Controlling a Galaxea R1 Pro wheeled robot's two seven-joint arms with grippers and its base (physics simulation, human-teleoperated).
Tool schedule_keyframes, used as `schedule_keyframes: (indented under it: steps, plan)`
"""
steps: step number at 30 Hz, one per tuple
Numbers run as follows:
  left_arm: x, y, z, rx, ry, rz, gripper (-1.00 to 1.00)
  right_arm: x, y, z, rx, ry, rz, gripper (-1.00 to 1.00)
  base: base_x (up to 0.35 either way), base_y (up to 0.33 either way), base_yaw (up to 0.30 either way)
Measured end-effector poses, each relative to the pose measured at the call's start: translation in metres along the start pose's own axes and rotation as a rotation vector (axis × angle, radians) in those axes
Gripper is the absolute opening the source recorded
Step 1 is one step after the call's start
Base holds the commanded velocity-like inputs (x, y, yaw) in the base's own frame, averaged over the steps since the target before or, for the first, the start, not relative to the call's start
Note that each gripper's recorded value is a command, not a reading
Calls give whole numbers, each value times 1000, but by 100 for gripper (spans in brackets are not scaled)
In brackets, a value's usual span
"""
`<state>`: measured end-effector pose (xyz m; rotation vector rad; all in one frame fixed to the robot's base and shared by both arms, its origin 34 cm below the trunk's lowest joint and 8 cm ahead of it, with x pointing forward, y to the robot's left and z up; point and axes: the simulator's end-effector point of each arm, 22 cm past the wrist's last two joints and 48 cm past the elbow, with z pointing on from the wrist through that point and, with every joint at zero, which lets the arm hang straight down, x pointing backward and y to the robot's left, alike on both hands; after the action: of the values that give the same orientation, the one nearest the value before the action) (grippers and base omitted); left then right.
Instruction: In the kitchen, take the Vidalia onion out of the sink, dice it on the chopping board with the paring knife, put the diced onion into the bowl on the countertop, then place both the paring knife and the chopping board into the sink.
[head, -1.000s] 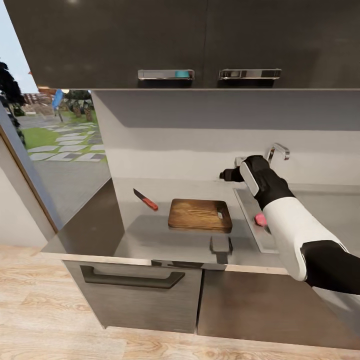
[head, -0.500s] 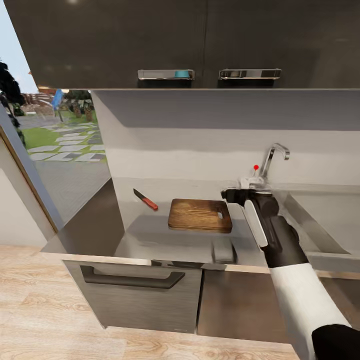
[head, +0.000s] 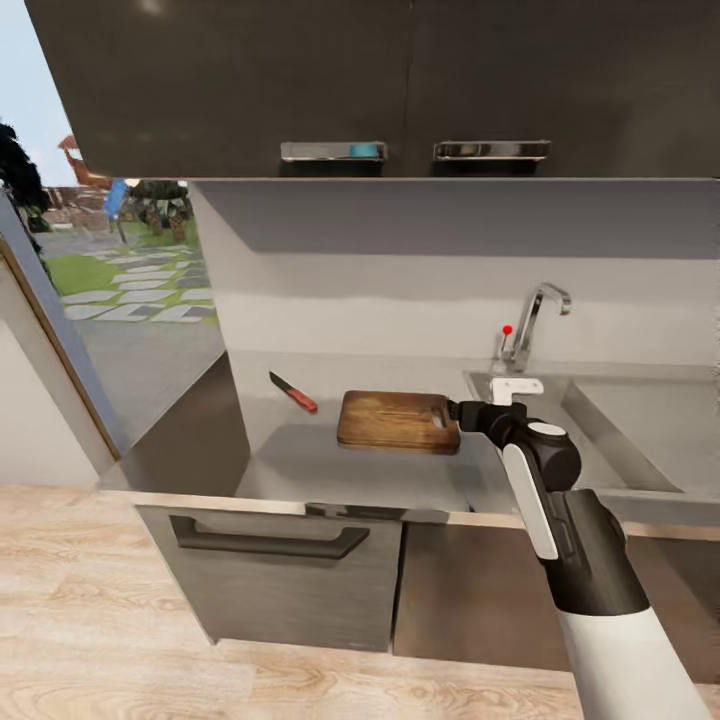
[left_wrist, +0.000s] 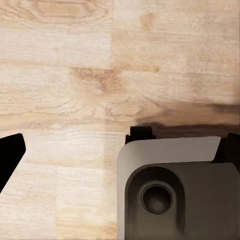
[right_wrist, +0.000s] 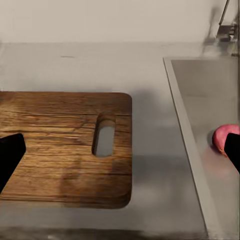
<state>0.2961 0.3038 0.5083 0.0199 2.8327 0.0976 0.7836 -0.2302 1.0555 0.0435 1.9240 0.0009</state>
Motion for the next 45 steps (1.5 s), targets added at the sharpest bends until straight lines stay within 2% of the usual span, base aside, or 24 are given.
schedule_keyframes:
  steps: [33,37,39,41,45]
  plan:
    - [0,0,0,0,0,-1,100,8,0,0,0,11,-1,100,-337,0,0]
    - [0,0,0,0,0,0,100,30,0,1,-1,48,-1,100,-265,0,0]
    - [0,0,0,0,-1,1,100,59,-1,6,0,91,1,100,-94,0,0]
    - [0,0,0,0,-1,0,100,78,-2,13,5,108,8,100,-48,0,0]
    - [0,0,0,0,-2,0,100,149,-13,45,38,148,35,100,-15,0,0]
